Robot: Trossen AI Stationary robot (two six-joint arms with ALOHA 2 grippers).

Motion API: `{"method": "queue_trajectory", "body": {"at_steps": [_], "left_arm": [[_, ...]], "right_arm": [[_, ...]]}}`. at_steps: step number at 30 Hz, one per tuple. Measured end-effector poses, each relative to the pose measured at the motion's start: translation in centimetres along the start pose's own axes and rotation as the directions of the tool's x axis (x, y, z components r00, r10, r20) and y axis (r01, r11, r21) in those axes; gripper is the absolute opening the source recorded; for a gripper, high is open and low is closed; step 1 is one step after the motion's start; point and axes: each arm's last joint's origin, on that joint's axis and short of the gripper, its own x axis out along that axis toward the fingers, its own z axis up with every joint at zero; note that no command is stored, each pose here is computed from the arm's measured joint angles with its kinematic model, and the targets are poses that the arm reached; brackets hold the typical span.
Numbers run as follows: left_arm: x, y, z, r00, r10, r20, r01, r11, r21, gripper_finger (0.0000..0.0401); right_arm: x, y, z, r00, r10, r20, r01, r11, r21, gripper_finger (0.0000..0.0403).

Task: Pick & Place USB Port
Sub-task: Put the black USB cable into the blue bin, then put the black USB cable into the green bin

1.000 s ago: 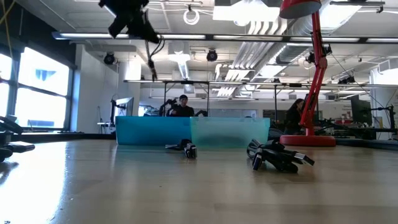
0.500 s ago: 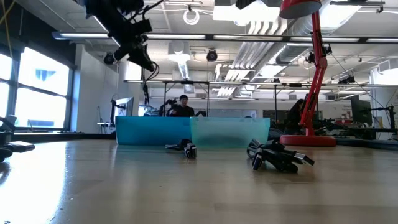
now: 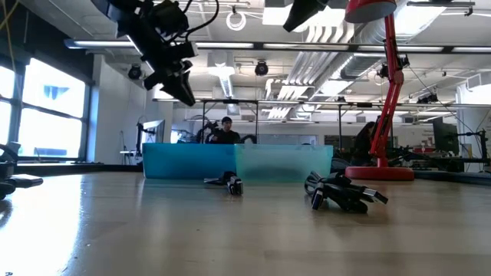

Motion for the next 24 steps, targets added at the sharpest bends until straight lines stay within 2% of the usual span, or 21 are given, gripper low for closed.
{"method": "queue_trajectory", "body": {"at_steps": [8, 11, 17, 22, 24], "left_arm": [[-0.9, 0.3, 0.0, 0.997, 0.07, -0.034, -0.071, 0.997, -0.003, 0.0138], [-1.7, 0.0, 0.0, 0.999, 0.045, -0.012, -0.045, 0.996, -0.074, 0.0161], [-5.0, -2.6, 0.6, 0.979, -0.179, 0.094, 0.19, 0.973, -0.133, 0.0174], [-8.0, -6.0, 0.8, 0.885, -0.444, 0.139, 0.458, 0.884, -0.093, 0.0174], [-8.8, -7.2, 0.8, 0.844, -0.522, 0.122, 0.536, 0.831, -0.151, 0.0175]], "right_arm": [[-0.2, -0.1, 0.2, 1.0, -0.005, 0.029, 0.005, 1.0, 0.003, 0.021], [-0.3, -0.1, 0.4, 0.999, 0.018, 0.049, -0.018, 1.0, -0.006, 0.0207], [-0.9, -0.2, 0.6, 0.993, 0.06, 0.103, -0.059, 0.998, -0.008, 0.0196], [-1.2, -0.3, 0.8, 0.989, 0.069, 0.129, -0.069, 0.998, -0.005, 0.0186], [-1.2, -0.3, 0.9, 0.987, 0.072, 0.141, -0.072, 0.997, -0.004, 0.0181]]}}
